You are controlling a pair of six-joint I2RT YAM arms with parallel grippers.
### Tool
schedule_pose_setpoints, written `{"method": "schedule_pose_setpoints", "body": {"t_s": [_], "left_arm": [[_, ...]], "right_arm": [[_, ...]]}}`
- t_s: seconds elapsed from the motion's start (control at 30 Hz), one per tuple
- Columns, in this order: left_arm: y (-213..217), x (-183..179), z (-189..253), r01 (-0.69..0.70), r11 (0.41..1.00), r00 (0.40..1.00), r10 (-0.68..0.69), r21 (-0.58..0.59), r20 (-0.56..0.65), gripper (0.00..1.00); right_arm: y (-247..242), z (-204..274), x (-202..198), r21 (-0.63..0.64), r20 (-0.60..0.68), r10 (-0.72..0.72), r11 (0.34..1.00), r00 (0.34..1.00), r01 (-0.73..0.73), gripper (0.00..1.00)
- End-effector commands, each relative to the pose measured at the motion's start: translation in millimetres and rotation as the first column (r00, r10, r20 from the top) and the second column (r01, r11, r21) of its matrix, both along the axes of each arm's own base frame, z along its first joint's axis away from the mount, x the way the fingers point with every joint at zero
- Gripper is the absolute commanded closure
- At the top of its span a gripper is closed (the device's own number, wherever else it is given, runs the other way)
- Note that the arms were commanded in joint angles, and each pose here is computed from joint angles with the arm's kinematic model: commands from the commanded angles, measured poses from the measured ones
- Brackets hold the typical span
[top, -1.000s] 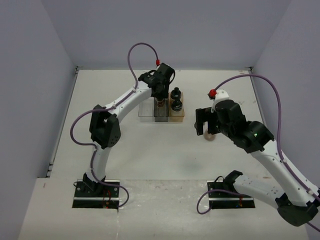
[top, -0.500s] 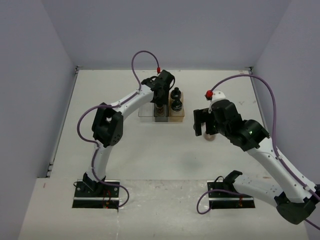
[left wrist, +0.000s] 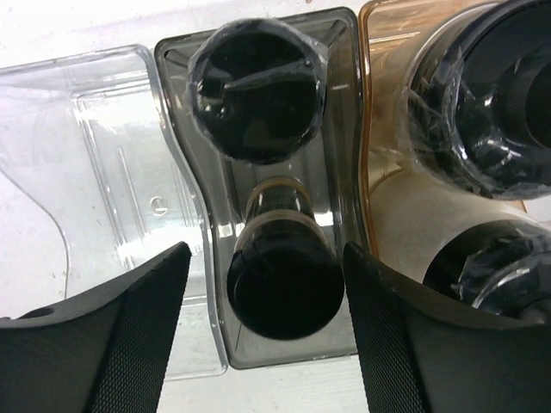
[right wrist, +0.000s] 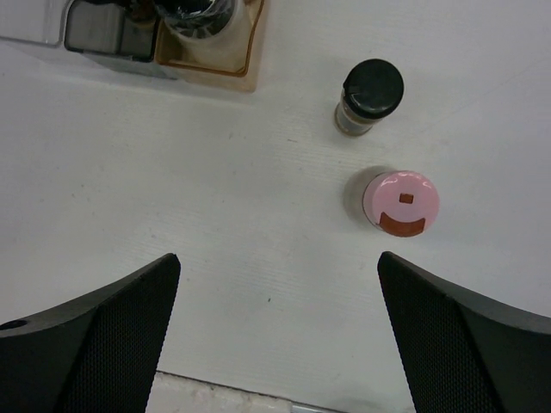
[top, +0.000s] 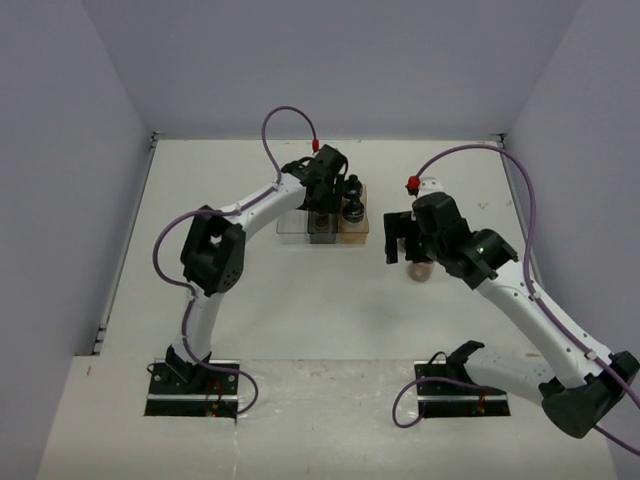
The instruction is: Organize the condiment bottles
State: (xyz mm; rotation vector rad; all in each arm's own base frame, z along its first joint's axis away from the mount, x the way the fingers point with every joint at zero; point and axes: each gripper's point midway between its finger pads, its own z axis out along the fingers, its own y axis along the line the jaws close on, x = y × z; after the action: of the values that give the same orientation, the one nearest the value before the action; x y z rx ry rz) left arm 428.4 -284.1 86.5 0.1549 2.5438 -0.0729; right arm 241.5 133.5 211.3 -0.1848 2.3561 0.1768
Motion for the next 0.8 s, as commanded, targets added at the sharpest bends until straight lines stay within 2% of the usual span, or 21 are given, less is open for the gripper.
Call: {"method": "schedule_pose_setpoints", "body": {"t_s": [0.0,0.17,0.23,0.27,0.3,0.4,0.43,0.47,0.53,0.77], "left_arm": [[-3.4,2.7,52.0,-0.001,0.996,0.996,0.009,-0.091,0.092,0.26],[2.9,-4.1,95.2,0.004,0.99,0.986,0.019,-0.139,0.163,0.19],[5.0,-8.2,111.0,0.008,0.987,0.982,0.022,-0.158,0.187,0.16],[9.2,-12.9,128.5,0.009,0.984,0.976,0.03,-0.18,0.213,0.03],[10.4,-16.1,136.7,0.011,0.982,0.973,0.033,-0.191,0.228,0.0],[24.1,-32.3,168.1,0.016,0.974,0.957,0.051,-0.226,0.286,0.0],[30.1,-40.2,165.2,0.011,0.975,0.958,0.052,-0.22,0.28,0.0],[40.9,-49.2,187.1,0.006,0.97,0.944,0.074,-0.243,0.32,0.0],[58.9,-69.3,202.3,0.004,0.965,0.931,0.092,-0.262,0.354,0.0],[125.4,-132.1,222.8,-0.051,0.962,0.887,0.167,-0.27,0.43,0.0]], "right_arm": [[3.3,9.9,19.4,0.079,0.052,-0.044,0.996,0.998,0.04,0.01],[-1.5,5.5,42.1,0.081,0.038,-0.071,0.994,0.997,0.068,0.01],[-12.9,0.3,64.1,0.079,0.044,-0.115,0.991,0.992,0.111,0.03],[-17.3,0.3,72.1,0.081,0.046,-0.135,0.988,0.99,0.131,0.04],[-22.0,-5.4,84.2,0.074,0.039,-0.158,0.985,0.987,0.155,0.06],[-27.8,-7.2,105.4,0.018,0.06,-0.189,0.982,0.98,0.188,0.08],[-30.0,-21.0,112.9,-0.027,0.032,-0.2,0.979,0.979,0.201,0.08],[-30.1,-19.8,119.4,-0.036,0.036,-0.205,0.978,0.978,0.206,0.09],[-31.2,-37.0,130.8,-0.067,-0.005,-0.215,0.974,0.977,0.215,0.1],[-33.1,-87.5,145.4,-0.11,-0.127,-0.23,0.97,0.965,0.217,0.21]]}}
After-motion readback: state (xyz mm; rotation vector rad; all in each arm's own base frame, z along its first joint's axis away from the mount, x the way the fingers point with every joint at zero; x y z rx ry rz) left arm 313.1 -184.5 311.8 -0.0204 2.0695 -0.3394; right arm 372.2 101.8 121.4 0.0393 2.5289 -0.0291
